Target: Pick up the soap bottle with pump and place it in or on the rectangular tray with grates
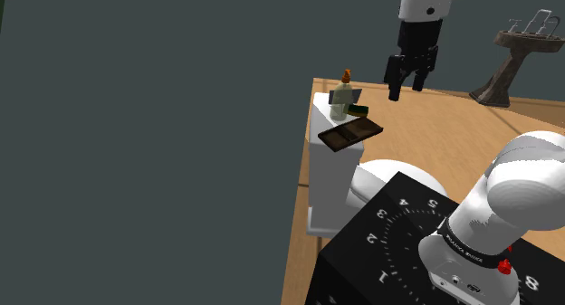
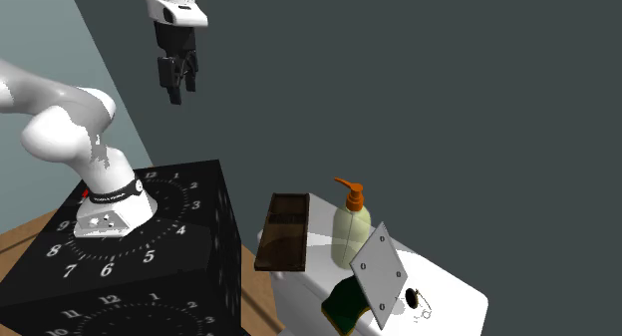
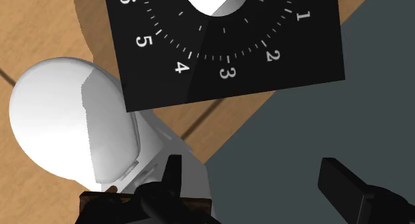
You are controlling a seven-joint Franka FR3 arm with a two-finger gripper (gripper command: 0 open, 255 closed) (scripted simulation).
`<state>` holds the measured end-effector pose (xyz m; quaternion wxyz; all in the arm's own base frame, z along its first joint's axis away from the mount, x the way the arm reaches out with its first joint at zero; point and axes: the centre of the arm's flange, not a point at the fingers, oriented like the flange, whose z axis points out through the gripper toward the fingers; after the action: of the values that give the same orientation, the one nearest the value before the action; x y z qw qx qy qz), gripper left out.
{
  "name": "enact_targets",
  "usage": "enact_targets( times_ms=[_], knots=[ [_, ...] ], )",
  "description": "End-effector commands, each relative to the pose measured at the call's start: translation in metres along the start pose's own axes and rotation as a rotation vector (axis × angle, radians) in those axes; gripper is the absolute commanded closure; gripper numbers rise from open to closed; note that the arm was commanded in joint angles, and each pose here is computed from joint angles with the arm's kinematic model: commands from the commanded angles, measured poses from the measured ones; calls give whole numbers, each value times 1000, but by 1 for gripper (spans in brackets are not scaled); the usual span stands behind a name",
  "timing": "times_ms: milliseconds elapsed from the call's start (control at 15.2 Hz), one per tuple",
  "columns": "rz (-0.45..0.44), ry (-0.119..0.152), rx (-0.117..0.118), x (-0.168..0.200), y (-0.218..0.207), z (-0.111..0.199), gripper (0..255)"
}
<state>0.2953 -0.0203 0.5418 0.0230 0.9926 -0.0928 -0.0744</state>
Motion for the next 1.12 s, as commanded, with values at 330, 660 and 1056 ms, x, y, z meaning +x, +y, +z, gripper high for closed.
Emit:
enact_targets(
  times_ms=[330,660,1056],
  knots=[
    [18,8,-8,58,27,9,0],
    [37,16,-16,115,55,17,0],
    [59,26,-25,183,90,26,0]
  ],
)
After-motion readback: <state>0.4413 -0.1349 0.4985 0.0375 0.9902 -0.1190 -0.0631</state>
